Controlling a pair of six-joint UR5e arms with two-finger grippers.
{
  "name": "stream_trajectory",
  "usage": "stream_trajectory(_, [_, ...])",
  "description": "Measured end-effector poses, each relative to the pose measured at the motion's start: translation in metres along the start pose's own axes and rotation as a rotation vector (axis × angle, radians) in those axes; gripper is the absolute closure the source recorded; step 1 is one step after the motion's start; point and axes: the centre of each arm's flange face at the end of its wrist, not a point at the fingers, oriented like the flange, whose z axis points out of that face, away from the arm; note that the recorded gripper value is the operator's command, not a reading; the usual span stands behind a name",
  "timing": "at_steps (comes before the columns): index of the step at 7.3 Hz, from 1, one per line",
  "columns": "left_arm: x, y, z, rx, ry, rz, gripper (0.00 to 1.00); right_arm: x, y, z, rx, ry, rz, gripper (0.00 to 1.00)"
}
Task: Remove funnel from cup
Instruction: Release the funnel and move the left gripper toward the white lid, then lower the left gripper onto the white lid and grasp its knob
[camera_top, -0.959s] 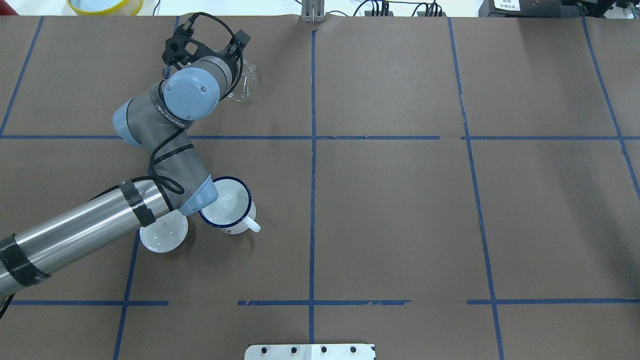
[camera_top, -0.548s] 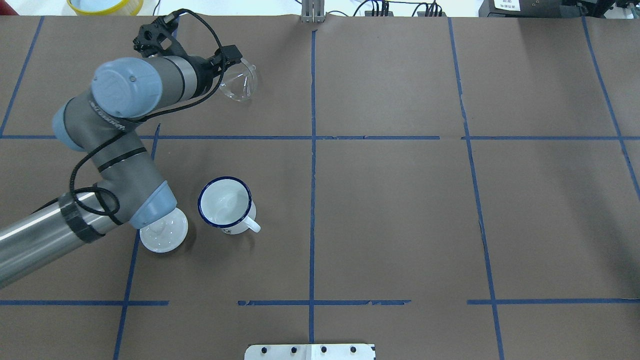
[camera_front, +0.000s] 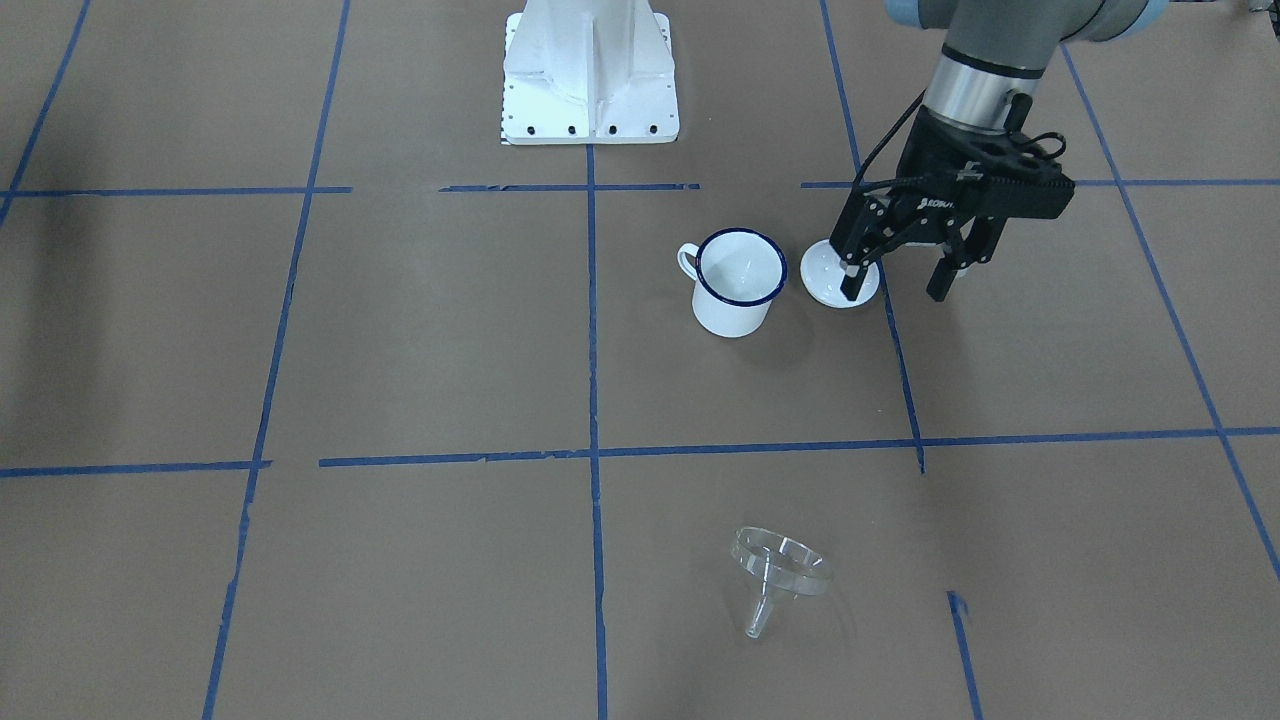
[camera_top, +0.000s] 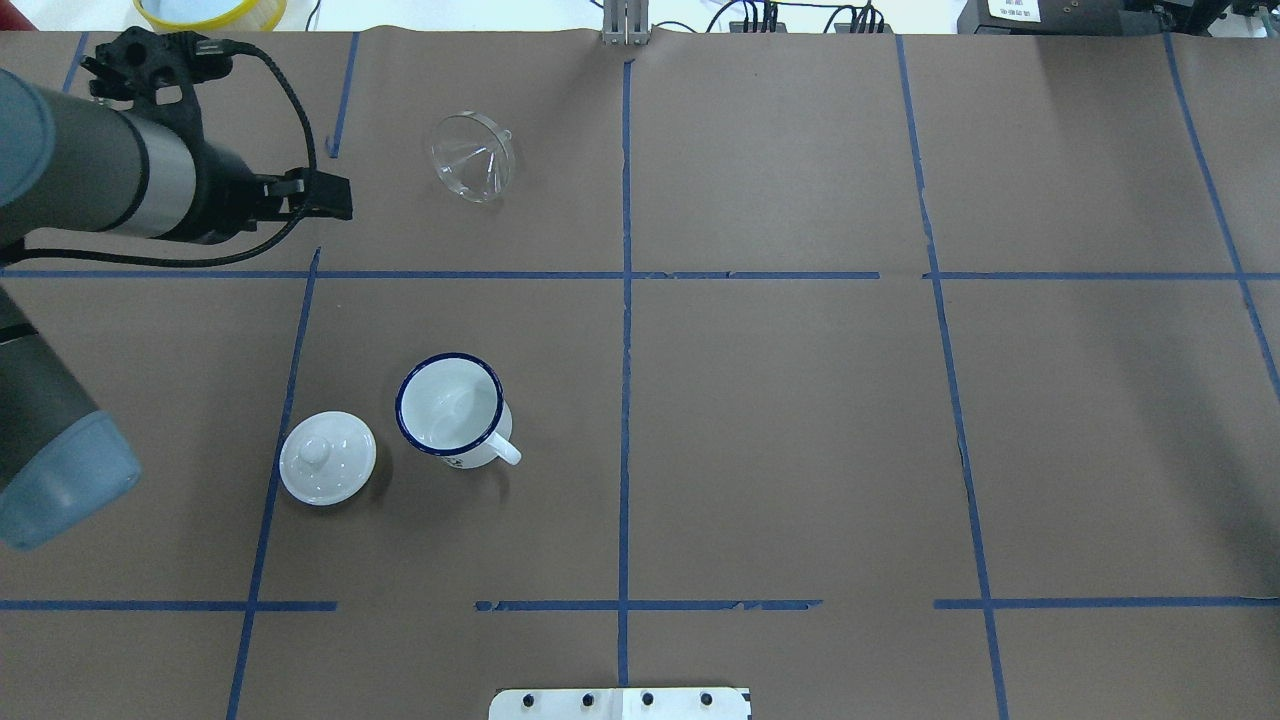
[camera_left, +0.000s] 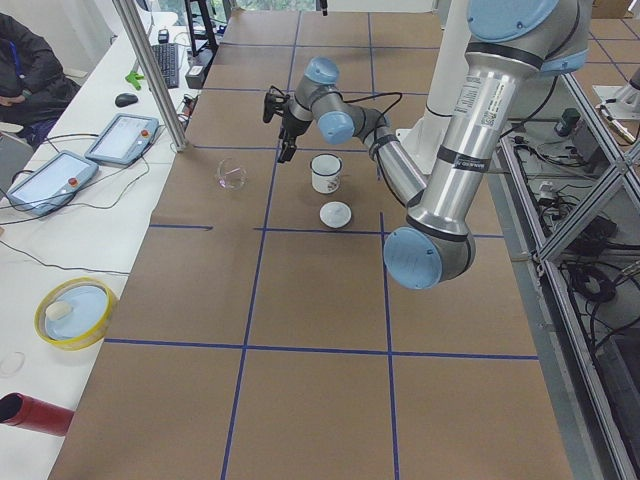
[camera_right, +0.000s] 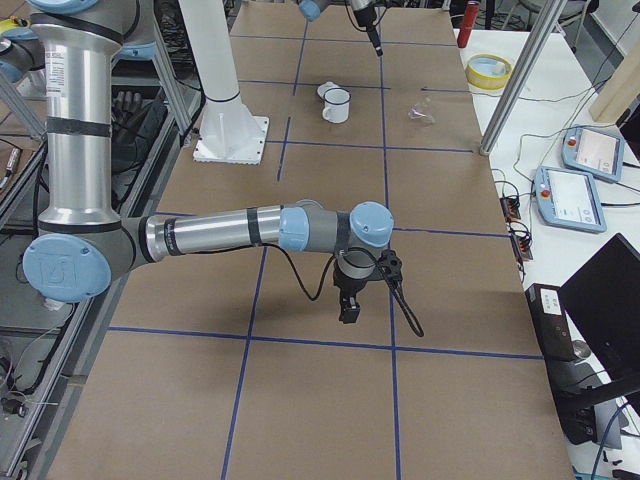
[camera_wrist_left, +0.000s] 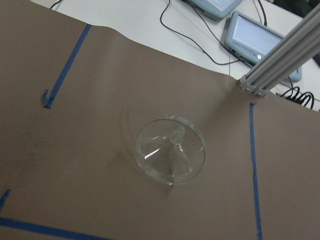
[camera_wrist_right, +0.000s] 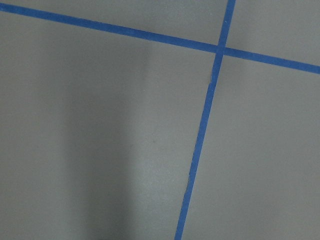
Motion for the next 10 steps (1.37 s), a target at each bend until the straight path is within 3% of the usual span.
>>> stream_trajectory(1, [-0.015,0.025,-0.002,-0.055,-0.028,0.078,0.02,0.0,0.0,0.0,0.0,0.0,0.0,0.0])
stream_trajectory(2, [-0.015,0.058,0.016,-0.128,-0.045,0.14,0.14,0.0,0.0,0.0,0.0,0.0,0.0,0.0])
stream_trajectory(4, [0.0,0.115,0.057,-0.225,-0.064,0.213,0.0,0.0,0.0,0.0,0.0,0.0,0.0,0.0])
stream_trajectory(8, [-0.015,0.141,0.092,-0.26,-0.068,0.236,0.0,0.0,0.0,0.0,-0.001,0.0,0.001,0.0])
stream_trajectory(10, [-0.047,0.152,0.126,-0.233,-0.008,0.244,0.01,0.0,0.0,0.0,-0.001,0.0,0.001,0.0])
